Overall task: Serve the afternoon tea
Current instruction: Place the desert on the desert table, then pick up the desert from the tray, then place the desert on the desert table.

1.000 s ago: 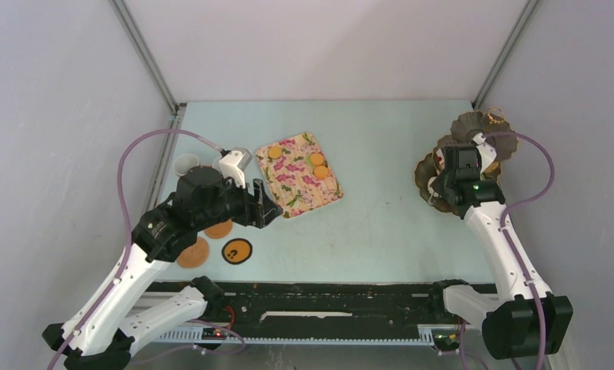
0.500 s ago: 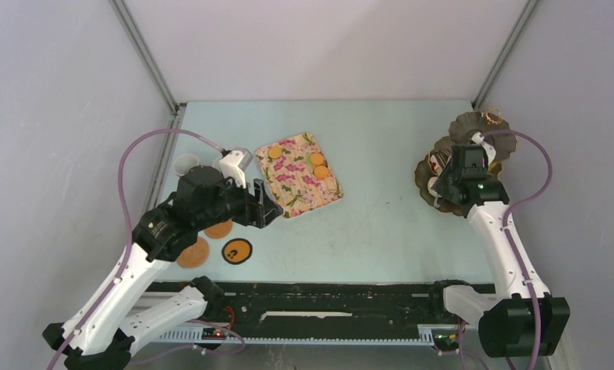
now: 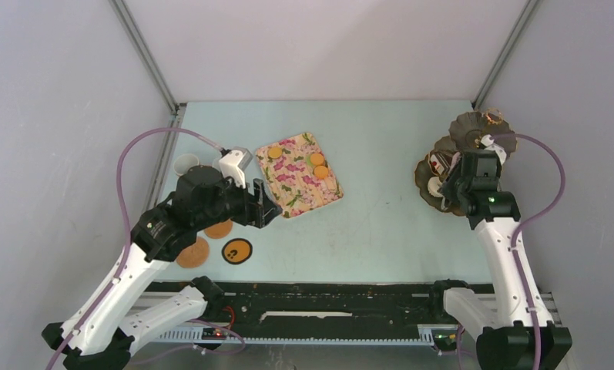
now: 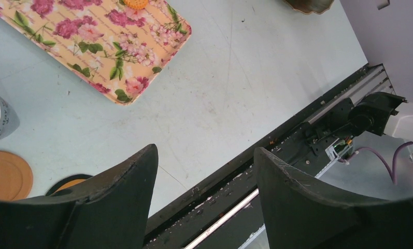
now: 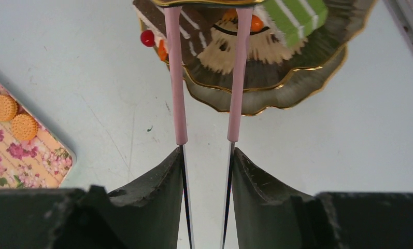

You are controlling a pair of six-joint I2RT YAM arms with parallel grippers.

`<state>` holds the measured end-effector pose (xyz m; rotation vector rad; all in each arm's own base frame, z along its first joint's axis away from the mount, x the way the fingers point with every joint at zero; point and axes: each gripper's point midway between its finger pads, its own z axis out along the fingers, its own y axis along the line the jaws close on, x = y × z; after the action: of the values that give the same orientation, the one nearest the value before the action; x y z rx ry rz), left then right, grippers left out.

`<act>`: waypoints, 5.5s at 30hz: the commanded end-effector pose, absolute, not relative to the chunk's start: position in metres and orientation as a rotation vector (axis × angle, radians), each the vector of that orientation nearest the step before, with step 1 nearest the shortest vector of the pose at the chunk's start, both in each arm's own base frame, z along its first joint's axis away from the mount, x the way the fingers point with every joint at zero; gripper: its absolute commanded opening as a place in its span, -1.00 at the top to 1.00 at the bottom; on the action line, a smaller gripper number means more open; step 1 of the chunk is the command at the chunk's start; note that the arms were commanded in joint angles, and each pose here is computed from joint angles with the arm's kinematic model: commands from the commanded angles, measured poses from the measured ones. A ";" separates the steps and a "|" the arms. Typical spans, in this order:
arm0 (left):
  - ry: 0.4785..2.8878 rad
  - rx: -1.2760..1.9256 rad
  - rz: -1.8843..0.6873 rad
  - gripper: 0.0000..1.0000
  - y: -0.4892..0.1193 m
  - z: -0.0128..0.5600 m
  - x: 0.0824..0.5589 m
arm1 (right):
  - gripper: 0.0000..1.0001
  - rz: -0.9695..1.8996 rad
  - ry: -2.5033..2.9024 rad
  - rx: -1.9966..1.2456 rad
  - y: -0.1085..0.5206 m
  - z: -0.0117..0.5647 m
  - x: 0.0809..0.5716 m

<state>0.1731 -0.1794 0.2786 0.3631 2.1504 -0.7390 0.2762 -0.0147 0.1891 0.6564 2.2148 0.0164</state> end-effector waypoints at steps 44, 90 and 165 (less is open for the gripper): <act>2.201 0.093 -0.744 -0.46 -0.161 0.284 0.216 | 0.16 0.531 2.676 -0.256 0.283 0.123 0.347; 2.169 0.199 -0.671 -0.48 -0.157 0.289 0.207 | 0.11 0.040 2.664 -0.533 0.290 0.083 0.373; 2.130 0.269 -0.618 -0.50 -0.153 0.296 0.199 | 1.00 0.453 2.509 -0.145 0.167 0.220 0.284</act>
<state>0.1965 -0.1576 0.2703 0.2333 2.2245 -0.6501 0.3222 0.2314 0.1644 -0.3871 2.5185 0.3477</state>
